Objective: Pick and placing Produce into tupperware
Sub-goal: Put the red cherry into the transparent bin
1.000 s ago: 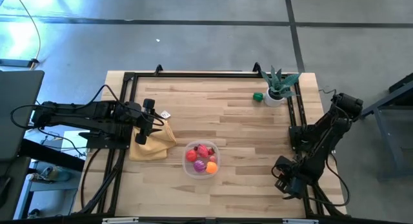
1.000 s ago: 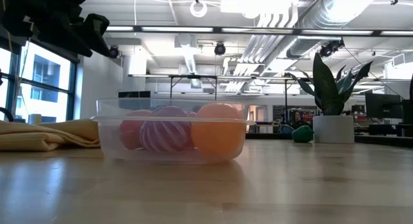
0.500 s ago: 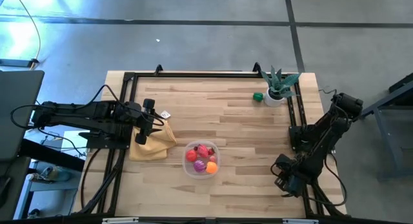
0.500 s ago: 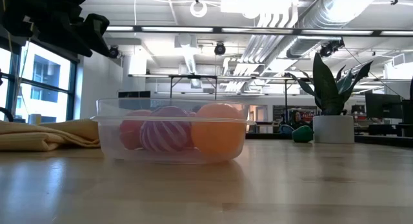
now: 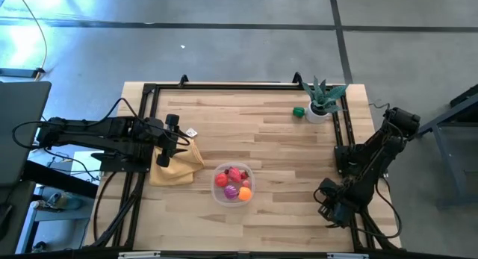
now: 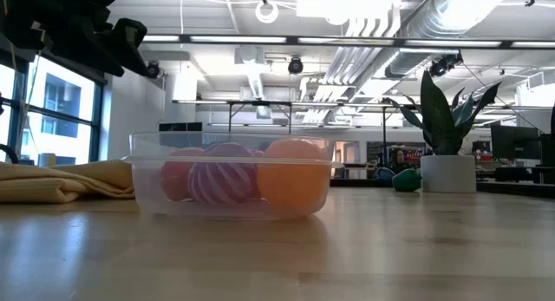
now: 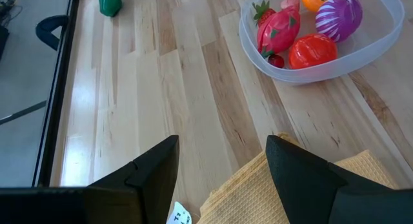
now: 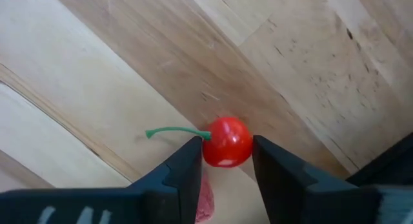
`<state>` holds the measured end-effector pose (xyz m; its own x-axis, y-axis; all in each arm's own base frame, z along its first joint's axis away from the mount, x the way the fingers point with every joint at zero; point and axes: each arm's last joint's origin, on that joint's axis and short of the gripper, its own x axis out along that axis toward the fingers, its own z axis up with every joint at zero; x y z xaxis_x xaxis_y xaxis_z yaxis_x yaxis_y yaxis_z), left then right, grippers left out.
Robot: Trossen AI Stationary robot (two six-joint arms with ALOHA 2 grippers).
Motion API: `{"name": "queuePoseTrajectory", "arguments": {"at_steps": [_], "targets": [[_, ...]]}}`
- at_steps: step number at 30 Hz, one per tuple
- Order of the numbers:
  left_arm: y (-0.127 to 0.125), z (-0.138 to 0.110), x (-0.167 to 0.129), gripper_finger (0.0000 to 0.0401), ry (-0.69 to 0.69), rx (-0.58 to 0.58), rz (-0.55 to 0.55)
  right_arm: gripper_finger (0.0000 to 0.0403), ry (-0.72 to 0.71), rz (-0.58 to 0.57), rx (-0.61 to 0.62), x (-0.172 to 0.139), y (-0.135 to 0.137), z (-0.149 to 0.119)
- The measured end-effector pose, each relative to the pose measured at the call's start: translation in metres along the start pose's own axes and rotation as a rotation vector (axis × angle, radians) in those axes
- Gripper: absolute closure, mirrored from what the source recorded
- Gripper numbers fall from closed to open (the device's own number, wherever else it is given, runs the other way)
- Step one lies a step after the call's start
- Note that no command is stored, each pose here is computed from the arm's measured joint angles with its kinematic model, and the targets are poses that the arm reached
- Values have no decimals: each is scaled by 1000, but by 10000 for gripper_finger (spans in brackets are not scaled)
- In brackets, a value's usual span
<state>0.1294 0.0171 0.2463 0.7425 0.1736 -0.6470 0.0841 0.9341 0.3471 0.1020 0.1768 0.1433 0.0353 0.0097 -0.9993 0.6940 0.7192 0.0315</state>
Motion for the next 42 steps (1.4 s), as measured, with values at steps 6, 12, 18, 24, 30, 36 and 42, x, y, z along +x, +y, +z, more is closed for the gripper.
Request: {"name": "queuePoseTrajectory", "arguments": {"at_steps": [6,12,18,24,30,36,42], "targets": [[0,0,0,180,0,0,0,283,-24,10,-1,0,1,1],[0,0,0,180,0,0,0,284,-20,11,6,0,1,0],[0,0,0,180,0,0,0,284,-17,10,17,0,1,0],[0,0,0,180,0,0,0,284,-17,10,27,0,1,3],[0,0,0,180,0,0,0,284,-18,9,33,0,2,7],[0,0,0,180,0,0,0,295,-18,9,31,0,2,7],[0,0,0,180,0,0,0,308,-37,15,27,0,3,7]]}}
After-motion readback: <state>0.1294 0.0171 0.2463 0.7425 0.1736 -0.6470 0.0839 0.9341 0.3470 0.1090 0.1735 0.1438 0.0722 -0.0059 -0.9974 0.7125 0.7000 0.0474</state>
